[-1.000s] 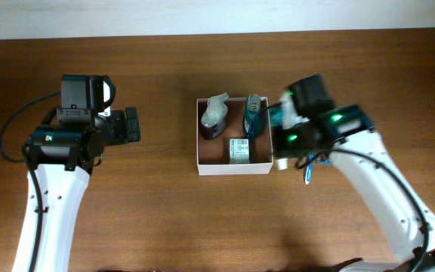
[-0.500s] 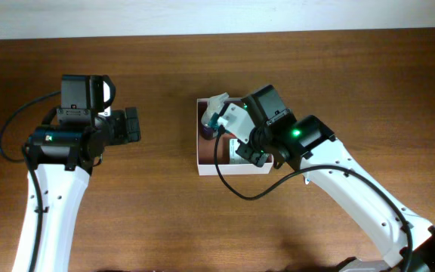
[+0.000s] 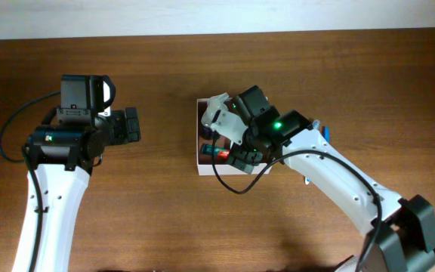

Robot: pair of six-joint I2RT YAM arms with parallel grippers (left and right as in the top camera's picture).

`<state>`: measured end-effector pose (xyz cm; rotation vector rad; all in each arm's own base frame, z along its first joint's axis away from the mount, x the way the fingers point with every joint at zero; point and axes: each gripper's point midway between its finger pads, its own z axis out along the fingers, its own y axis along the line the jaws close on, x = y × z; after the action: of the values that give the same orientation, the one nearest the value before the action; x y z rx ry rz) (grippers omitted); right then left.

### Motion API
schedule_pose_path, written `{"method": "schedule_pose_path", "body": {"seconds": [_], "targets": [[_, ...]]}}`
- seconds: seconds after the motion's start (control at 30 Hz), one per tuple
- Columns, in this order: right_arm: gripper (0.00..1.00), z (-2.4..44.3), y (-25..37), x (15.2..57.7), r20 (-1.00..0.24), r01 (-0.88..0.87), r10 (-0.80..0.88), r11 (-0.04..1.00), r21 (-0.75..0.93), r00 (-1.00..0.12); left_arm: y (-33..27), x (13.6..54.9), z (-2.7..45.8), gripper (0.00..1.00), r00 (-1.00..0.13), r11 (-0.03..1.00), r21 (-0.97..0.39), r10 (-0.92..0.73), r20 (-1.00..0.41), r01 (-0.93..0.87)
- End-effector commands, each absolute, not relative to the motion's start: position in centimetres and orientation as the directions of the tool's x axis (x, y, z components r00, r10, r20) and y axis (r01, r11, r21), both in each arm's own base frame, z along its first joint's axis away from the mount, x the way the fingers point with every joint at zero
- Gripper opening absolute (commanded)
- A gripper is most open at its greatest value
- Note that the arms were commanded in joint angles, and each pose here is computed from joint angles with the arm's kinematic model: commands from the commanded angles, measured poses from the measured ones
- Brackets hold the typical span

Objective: Pack container
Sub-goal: 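Drop the toothpaste tube into the box with the right gripper, then grasp the blue toothbrush with the right gripper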

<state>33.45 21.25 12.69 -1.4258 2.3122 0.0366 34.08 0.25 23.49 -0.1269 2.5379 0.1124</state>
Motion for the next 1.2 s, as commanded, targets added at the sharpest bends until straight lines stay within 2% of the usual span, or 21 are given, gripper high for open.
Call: {"method": "schedule_pose_path", "body": {"seconds": [0.0, 0.13, 0.17, 0.23, 0.3, 0.37, 0.4, 0.47, 0.53, 0.6, 0.67, 0.8, 0.93, 1.03, 1.17], "targets": [[0.99, 20.0, 20.8, 34.6, -0.552, -0.713, -0.669, 0.678, -0.178, -0.498, 0.3, 34.1, 24.2, 0.99, -0.809, 0.991, 0.041, -0.079, -0.582, -0.126], [0.99, 25.4, 15.8, 35.6, -0.694, -0.441, -0.329, 0.897, -0.017, -0.641, 0.3, 34.1, 24.2, 0.99, -0.809, 0.991, 0.041, -0.079, -0.582, -0.126], [0.99, 25.8, 14.4, 35.4, -0.690, -0.358, -0.216, 0.931, 0.067, -0.691, 0.3, 34.1, 24.2, 0.99, -0.809, 0.991, 0.041, -0.079, -0.582, -0.126], [0.99, 25.2, 11.7, 35.2, -0.651, -0.283, -0.142, 0.952, 0.116, -0.746, 0.3, 34.1, 24.2, 0.99, -0.809, 0.991, 0.040, -0.079, -0.582, -0.126], [0.99, 23.7, 9.6, 35.3, -0.599, -0.217, -0.101, 0.968, 0.124, -0.794, 0.3, 34.1, 24.2, 0.99, -0.809, 0.991, 0.041, -0.079, -0.582, -0.126], [0.99, 20.8, 7.1, 35.4, -0.501, -0.080, 0.009, 0.984, 0.157, -0.865, 0.3, 34.1, 24.2, 0.99, -0.809, 0.991, 0.041, -0.079, -0.582, -0.126], [0.93, 18.4, 5.3, 35.3, -0.414, 0.046, 0.112, 0.985, 0.166, -0.903, 0.3, 34.1, 24.2, 0.99, -0.809, 0.991, 0.041, -0.078, -0.582, -0.125], [0.90, 15.7, 3.5, 35.1, -0.321, 0.186, 0.229, 0.970, 0.159, -0.919, 0.3, 34.1, 24.2, 0.99, -0.809, 0.991, 0.041, -0.079, -0.582, -0.126], [0.86, 11.4, 1.7, 34.8, -0.171, 0.345, 0.370, 0.925, 0.162, -0.913, 0.3, 34.1, 24.2, 0.99, -0.809, 0.991, 0.041, -0.079, -0.582, -0.126], [0.79, 8.5, 1.8, 34.9, -0.074, 0.371, 0.388, 0.912, 0.177, -0.919, 0.3, 34.1, 24.2, 0.99, -0.809, 0.991, 0.041, -0.079, -0.582, -0.126], [0.76, 6.4, 1.9, 35.0, -0.027, 0.378, 0.387, 0.912, 0.160, -0.922, 0.3, 34.1, 24.2, 0.99, -0.809, 0.991, 0.041, -0.079, -0.582, -0.126], [0.61, 2.8, 2.1, 34.8, 0.052, 0.384, 0.381, 0.914, 0.128, -0.923, 0.3, 34.1, 24.2, 0.99, -0.809, 0.991, 0.041, -0.079, -0.582, -0.126], [0.53, 1.2, 2.0, 34.6, 0.087, 0.388, 0.381, 0.915, 0.105, -0.921, 0.3, 34.1, 24.2, 1.00, -0.809, 0.991, 0.041, -0.078, -0.582, -0.125], [0.52, 0.4, 1.7, 34.4, 0.096, 0.389, 0.381, 0.917, 0.085, -0.920, 0.3, 34.1, 24.2, 0.99, -0.809, 0.991, 0.041, -0.079, -0.582, -0.126], [0.42, -0.5, 1.7, 34.5, 0.086, 0.388, 0.381, 0.917, 0.090, -0.920, 0.3, 34.1, 24.2, 1.00, -0.809, 0.991, 0.041, -0.079, -0.582, -0.126]]}}
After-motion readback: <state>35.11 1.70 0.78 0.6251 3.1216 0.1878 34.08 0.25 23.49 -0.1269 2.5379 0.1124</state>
